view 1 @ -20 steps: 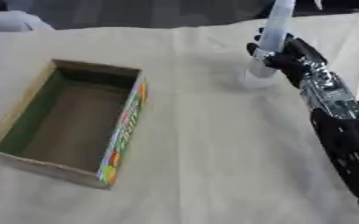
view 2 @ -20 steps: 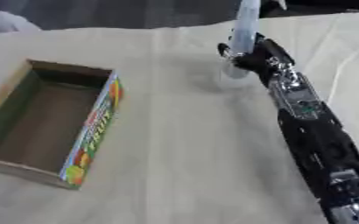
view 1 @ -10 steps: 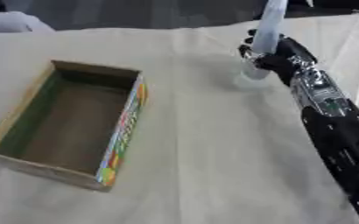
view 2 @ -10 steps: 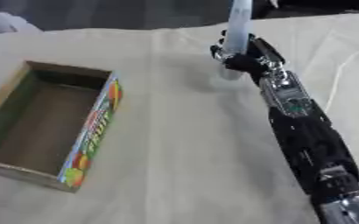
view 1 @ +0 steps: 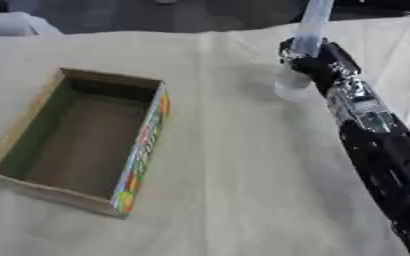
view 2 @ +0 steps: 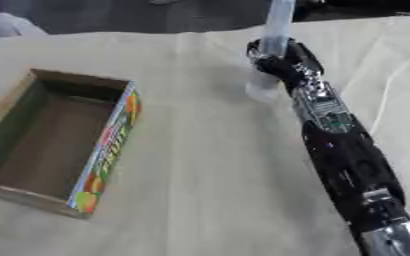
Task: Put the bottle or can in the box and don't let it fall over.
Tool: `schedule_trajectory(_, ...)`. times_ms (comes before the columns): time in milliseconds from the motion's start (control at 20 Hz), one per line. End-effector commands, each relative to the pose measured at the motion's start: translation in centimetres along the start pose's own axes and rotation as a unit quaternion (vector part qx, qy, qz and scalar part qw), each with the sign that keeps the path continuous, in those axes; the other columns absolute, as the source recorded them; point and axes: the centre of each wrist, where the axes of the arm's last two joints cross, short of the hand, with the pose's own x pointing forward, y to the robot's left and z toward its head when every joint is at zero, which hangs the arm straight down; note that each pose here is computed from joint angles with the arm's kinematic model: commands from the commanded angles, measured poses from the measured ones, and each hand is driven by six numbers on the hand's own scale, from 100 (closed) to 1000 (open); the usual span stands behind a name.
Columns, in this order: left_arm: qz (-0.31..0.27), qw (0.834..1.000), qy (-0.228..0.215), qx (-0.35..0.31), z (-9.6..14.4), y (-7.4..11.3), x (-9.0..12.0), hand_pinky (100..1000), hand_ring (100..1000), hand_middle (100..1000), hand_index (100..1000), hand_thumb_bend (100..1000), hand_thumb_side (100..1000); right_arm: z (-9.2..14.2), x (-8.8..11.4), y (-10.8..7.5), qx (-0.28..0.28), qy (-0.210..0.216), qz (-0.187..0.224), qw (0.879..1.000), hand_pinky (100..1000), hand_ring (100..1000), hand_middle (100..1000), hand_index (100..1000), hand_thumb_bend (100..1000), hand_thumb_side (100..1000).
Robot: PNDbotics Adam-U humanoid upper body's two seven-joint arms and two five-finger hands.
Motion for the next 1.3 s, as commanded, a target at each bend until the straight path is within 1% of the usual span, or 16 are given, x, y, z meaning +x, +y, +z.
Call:
schedule_trajectory(50, -0.002, 1.000, -0.016, -0.005, -0.4, 0.1, 0.9, 780, 826, 728, 809, 748, 596, -0.7, 2.4, 0.5, 0.014, -0.041, 0.001, 0.999, 722, 251, 132, 191, 100, 100)
schedule_trajectory(100, -0.002, 1.000, -0.016, -0.005, -0.4, 0.1, 0.9, 780, 827, 728, 808, 747, 596, -0.8, 2.8, 0.7, 0.020, -0.047, 0.000, 0.999, 714, 245, 100, 173, 100, 100)
schedule_trajectory(350, -0.003, 1.000, -0.016, -0.005, -0.4, 0.1, 0.9, 780, 828, 728, 807, 747, 596, -1.1, 5.2, 2.3, 0.055, -0.073, -0.014, 0.996, 708, 245, 100, 170, 100, 100)
schedule_trajectory(450, -0.003, 1.000, -0.016, -0.005, -0.4, 0.2, 0.9, 780, 828, 728, 806, 748, 596, -1.3, 6.4, 3.3, 0.074, -0.084, -0.021, 0.993, 706, 245, 100, 170, 100, 100)
schedule_trajectory(600, -0.003, 1.000, -0.016, -0.005, -0.4, 0.2, 0.8, 780, 829, 728, 806, 748, 596, -1.5, 8.3, 5.5, 0.109, -0.101, -0.028, 0.988, 704, 247, 100, 172, 100, 100)
schedule_trajectory(750, -0.003, 1.000, -0.015, -0.006, -0.4, 0.1, 0.8, 780, 829, 729, 806, 748, 596, -1.6, 9.7, 8.5, 0.150, -0.111, -0.039, 0.982, 702, 250, 100, 172, 100, 100)
schedule_trajectory(950, 0.000, 1.000, -0.014, -0.009, -0.4, -0.1, 0.8, 780, 830, 729, 806, 749, 596, -1.3, 10.8, 13.0, 0.206, -0.118, -0.046, 0.970, 702, 254, 103, 175, 100, 100)
schedule_trajectory(1100, 0.003, 1.000, -0.014, -0.013, -0.4, -0.3, 0.8, 780, 830, 729, 807, 748, 602, -0.9, 11.0, 16.4, 0.245, -0.120, -0.052, 0.961, 702, 255, 101, 176, 100, 100)
schedule_trajectory(1250, 0.008, 1.000, -0.014, -0.019, -0.5, -0.7, 0.8, 780, 830, 729, 807, 748, 596, -0.1, 11.1, 19.9, 0.291, -0.123, -0.058, 0.947, 701, 258, 109, 179, 100, 100)
schedule_trajectory(1300, 0.009, 1.000, -0.014, -0.021, -0.6, -0.8, 0.8, 780, 830, 729, 807, 739, 610, 0.2, 11.1, 20.8, 0.302, -0.123, -0.058, 0.944, 701, 259, 109, 179, 100, 100)
